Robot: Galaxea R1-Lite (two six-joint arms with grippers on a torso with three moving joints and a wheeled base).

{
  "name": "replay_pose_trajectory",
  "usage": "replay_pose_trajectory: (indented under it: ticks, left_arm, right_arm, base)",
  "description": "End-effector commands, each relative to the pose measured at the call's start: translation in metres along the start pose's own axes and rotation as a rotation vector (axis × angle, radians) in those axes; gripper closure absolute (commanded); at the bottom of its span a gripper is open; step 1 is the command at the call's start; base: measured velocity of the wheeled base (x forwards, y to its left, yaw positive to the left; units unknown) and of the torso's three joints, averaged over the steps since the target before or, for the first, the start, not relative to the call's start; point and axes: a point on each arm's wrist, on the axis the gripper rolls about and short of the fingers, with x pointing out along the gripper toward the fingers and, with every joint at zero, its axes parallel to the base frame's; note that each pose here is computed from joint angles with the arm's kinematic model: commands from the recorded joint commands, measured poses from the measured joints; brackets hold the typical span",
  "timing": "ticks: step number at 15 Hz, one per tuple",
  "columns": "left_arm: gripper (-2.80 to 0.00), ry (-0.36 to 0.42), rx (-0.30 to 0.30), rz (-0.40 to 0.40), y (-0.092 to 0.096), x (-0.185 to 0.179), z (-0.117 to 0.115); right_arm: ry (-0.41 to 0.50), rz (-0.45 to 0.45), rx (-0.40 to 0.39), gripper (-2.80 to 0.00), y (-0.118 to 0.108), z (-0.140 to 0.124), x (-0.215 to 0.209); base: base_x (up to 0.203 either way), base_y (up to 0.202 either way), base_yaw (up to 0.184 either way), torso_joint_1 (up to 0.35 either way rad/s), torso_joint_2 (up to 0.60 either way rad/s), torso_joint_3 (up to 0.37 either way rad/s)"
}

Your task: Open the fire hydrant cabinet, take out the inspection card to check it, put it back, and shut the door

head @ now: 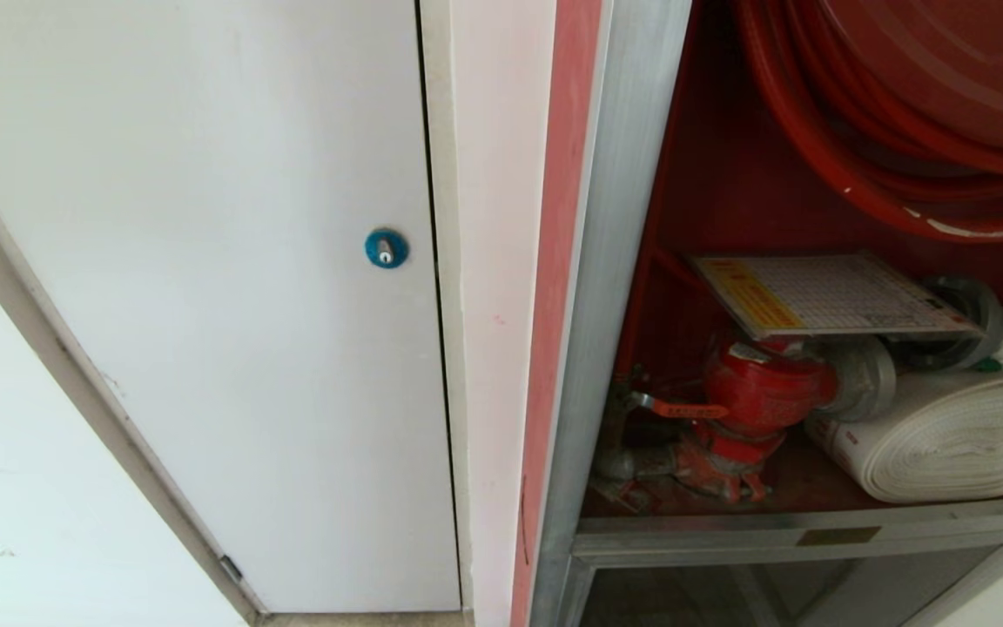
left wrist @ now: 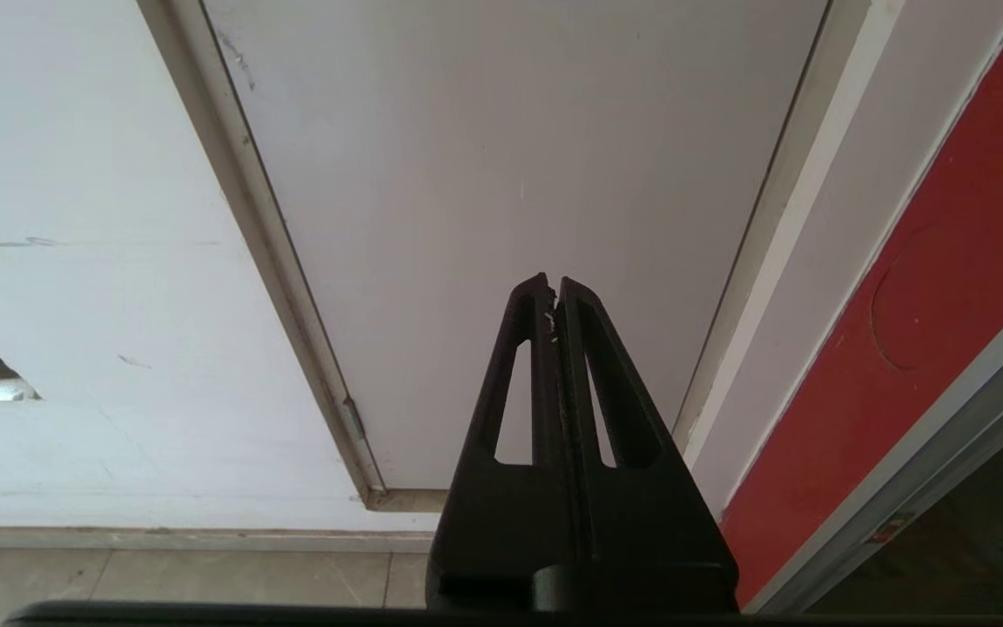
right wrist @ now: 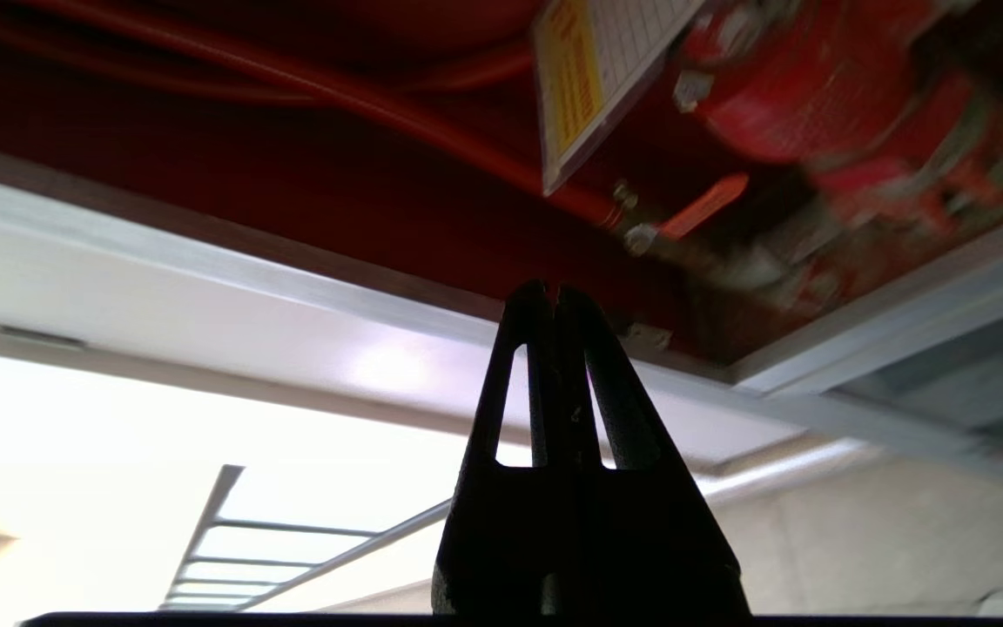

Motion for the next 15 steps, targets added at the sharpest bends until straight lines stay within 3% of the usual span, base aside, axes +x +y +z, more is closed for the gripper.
replay_pose_trajectory:
  ticks: [1, 4, 6, 9, 15]
  left_arm:
    - [0.0, 0.002, 0.0, 0.001, 0.0, 0.0, 0.0]
    - [0.0, 0.001, 0.0, 0.001, 0.0, 0.0, 0.0]
    - [0.0, 0.001, 0.0, 0.001, 0.0, 0.0, 0.0]
    - [0.0, 0.003, 0.0, 0.001, 0.0, 0.0, 0.0]
    - [0.0, 0.001, 0.0, 0.001, 0.0, 0.0, 0.0]
  right_arm:
    - [0.042, -0.052, 0.096, 0.0, -0.002, 0.008, 0.021]
    - [0.12, -0.106, 0.267, 0.0, -0.014, 0.026, 0.049]
    - [0.132, -0.13, 0.333, 0.0, -0.022, 0.037, 0.059]
    - [0.09, -0.157, 0.351, 0.0, -0.029, 0.039, 0.058]
    - [0.09, -0.161, 0.347, 0.0, -0.037, 0.036, 0.06]
  base:
    - [0.0, 0.0, 0.0, 0.0, 0.0, 0.0]
    - [0.0, 0.0, 0.0, 0.0, 0.0, 0.0]
    - [0.0, 0.0, 0.0, 0.0, 0.0, 0.0]
    - [0.0, 0.0, 0.0, 0.0, 0.0, 0.0]
    - [0.0, 0.0, 0.0, 0.0, 0.0, 0.0]
